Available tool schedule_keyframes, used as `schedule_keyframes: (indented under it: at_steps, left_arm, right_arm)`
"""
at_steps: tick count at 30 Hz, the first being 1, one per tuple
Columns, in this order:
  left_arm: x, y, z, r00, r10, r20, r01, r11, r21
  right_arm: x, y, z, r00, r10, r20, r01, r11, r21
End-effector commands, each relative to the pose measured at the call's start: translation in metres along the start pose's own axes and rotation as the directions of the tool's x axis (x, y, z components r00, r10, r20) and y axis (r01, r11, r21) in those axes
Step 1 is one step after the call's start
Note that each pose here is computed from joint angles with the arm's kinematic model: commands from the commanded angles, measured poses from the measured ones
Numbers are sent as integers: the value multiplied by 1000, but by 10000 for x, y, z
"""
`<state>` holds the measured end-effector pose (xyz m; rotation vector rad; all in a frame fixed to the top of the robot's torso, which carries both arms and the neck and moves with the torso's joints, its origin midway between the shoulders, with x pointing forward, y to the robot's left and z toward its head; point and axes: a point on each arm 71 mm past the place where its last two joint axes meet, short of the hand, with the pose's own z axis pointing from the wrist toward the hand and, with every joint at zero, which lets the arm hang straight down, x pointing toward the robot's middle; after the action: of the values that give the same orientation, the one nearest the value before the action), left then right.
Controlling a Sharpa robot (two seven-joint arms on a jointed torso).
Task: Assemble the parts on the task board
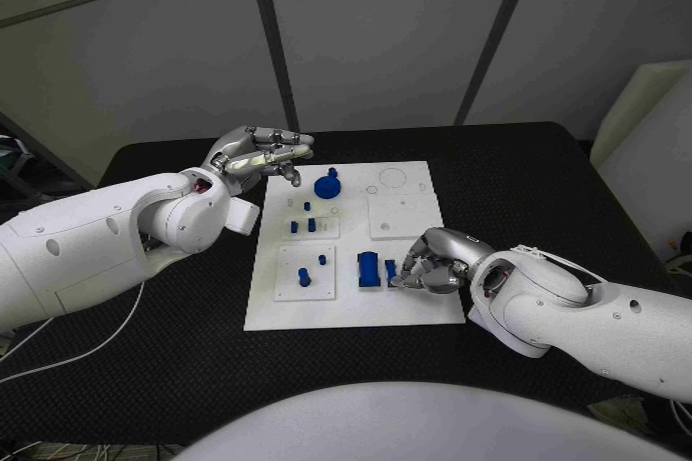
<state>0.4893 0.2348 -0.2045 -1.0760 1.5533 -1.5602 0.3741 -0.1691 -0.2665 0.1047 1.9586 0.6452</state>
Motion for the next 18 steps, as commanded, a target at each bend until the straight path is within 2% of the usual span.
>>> schedule_keyframes:
  at_steps: [1,18]
  left_arm:
    - [15,-11,3,1000,-2,-14,2,1000,5]
    - [16,-11,0,1000,-2,-15,2,1000,3]
  right_arm:
    - [-30,1,21,999,-3,47,3,1000,8]
    - [10,19,116,999,-23,36,23,1000,9]
